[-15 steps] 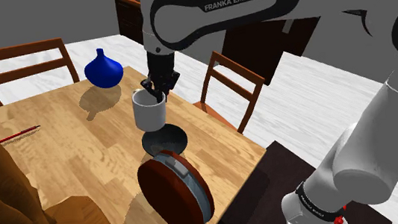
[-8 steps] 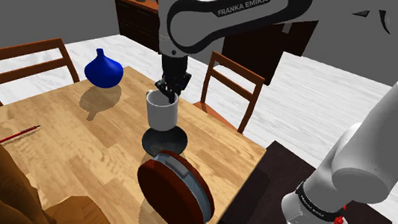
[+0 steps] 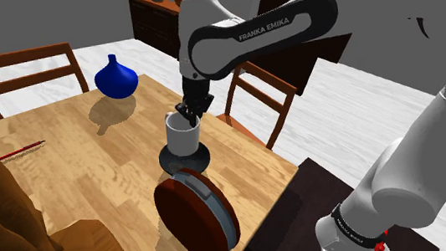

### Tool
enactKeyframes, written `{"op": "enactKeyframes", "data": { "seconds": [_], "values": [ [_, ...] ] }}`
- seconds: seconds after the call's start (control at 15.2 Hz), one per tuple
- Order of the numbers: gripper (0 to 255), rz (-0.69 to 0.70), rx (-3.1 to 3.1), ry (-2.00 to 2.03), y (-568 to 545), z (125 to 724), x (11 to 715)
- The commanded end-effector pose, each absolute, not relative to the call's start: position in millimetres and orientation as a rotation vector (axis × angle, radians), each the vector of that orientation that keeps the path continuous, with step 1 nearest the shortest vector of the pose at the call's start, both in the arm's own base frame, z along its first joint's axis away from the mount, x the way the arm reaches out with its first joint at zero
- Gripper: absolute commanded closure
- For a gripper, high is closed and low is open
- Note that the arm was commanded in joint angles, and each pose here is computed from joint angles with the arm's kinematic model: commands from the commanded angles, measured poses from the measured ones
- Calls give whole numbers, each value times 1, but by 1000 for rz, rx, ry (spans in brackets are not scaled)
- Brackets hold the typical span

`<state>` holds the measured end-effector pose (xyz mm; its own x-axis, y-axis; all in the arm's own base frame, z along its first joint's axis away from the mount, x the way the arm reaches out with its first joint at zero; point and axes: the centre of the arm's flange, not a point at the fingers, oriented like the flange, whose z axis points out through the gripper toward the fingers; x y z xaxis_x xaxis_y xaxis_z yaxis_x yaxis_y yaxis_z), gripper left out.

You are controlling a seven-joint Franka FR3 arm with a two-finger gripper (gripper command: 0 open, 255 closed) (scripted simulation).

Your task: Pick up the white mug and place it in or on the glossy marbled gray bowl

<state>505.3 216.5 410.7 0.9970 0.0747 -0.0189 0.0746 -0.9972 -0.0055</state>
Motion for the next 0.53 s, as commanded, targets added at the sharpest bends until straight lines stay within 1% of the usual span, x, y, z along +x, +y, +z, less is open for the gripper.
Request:
{"op": "enactKeyframes", "data": {
  "seconds": [0.0,0.33,0.46],
  "values": [
    [255,29,-3134,-117,217,400,506],
    [255,29,-3134,-117,217,370,506],
    [255,29,-3134,-117,217,370,506]
  ]
}}
